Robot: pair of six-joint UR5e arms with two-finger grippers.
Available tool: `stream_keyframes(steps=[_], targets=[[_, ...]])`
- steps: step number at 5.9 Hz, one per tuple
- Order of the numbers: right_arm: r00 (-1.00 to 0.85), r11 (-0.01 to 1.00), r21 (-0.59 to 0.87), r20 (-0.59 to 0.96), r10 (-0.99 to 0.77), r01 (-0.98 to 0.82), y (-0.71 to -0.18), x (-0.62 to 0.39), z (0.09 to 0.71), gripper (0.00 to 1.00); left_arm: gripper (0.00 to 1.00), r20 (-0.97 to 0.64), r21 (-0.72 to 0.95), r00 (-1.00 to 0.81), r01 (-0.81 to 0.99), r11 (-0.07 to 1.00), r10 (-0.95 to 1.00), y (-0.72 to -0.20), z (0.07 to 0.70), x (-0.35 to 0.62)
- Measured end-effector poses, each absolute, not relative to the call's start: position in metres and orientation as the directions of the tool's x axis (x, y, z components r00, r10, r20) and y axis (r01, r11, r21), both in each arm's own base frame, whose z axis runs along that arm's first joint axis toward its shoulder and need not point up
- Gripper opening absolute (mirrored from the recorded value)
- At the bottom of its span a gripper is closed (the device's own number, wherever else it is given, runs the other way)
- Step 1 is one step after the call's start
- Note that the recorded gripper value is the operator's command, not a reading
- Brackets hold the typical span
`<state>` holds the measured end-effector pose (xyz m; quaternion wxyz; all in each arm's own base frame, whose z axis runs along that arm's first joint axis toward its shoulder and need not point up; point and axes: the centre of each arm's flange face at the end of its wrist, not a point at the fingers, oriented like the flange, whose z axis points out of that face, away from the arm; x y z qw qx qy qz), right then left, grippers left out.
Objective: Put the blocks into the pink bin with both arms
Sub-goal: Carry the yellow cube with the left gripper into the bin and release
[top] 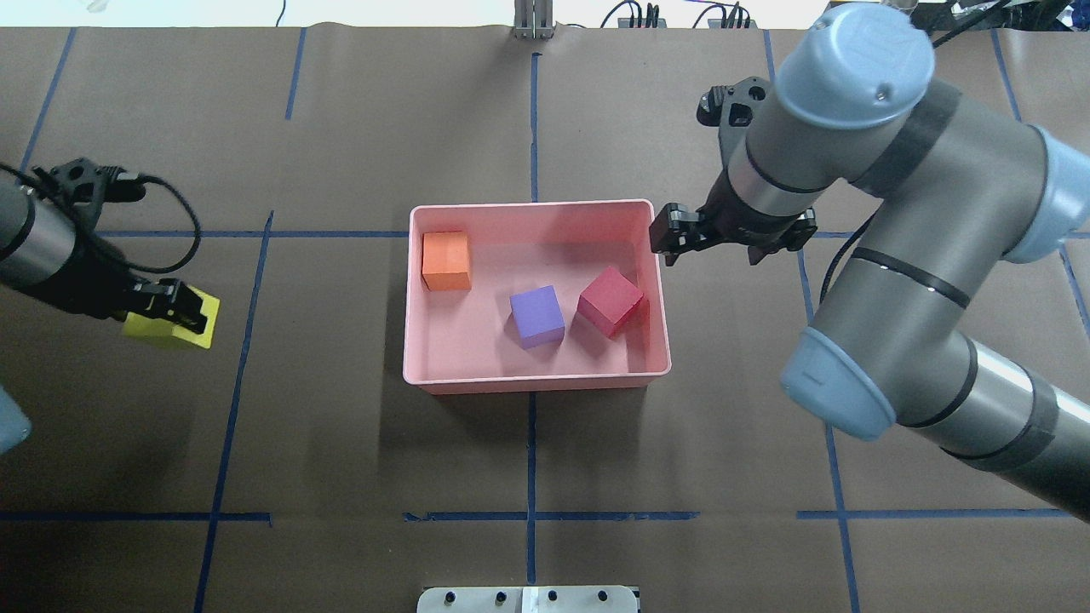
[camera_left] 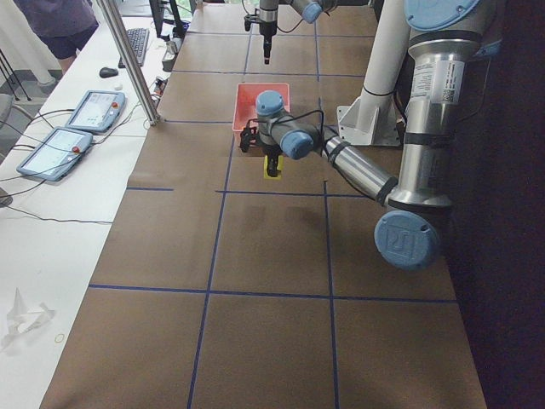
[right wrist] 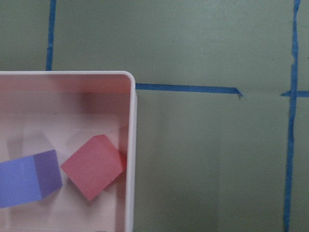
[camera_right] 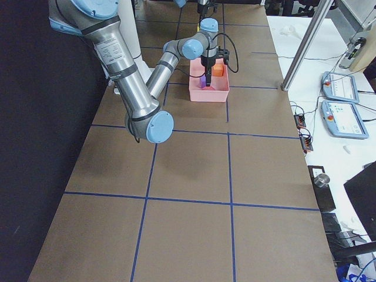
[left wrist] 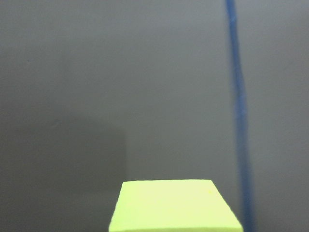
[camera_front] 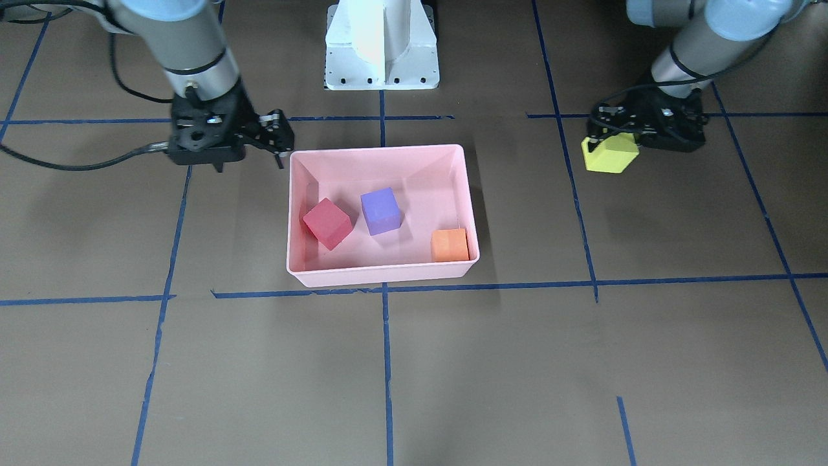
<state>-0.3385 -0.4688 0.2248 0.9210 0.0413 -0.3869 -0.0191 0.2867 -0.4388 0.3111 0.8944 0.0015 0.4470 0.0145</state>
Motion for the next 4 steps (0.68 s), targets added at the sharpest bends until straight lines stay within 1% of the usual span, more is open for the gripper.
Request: stream_keyframes(steps=[1, 2, 3, 4], targets=[[0.703, 0.990, 0.127, 0.699, -0.128, 0.053, -0.485, -0.298, 0.253, 1.00, 0.27, -0.803, -0.033, 0.596, 0.014, 0.999, -0.035, -0.445, 0.239, 0.318], [0.703, 0.981, 0.164, 0.685, -0.191, 0.106, -0.499, -0.251, 0.287, 1.00, 0.29, -0.806, -0.076, 0.585, 0.052, 0.996, -0.092, -0.441, 0.182, 0.356], [0.702, 0.968, 0.196, 0.668, -0.248, 0.156, -0.508, -0.204, 0.323, 1.00, 0.99, -0.808, -0.105, 0.574, 0.082, 0.991, -0.133, -0.442, 0.139, 0.393], [0.703, 0.955, 0.222, 0.647, -0.296, 0.198, -0.510, -0.164, 0.357, 1.00, 1.00, -0.806, -0.116, 0.573, 0.096, 0.989, -0.150, -0.446, 0.118, 0.416]])
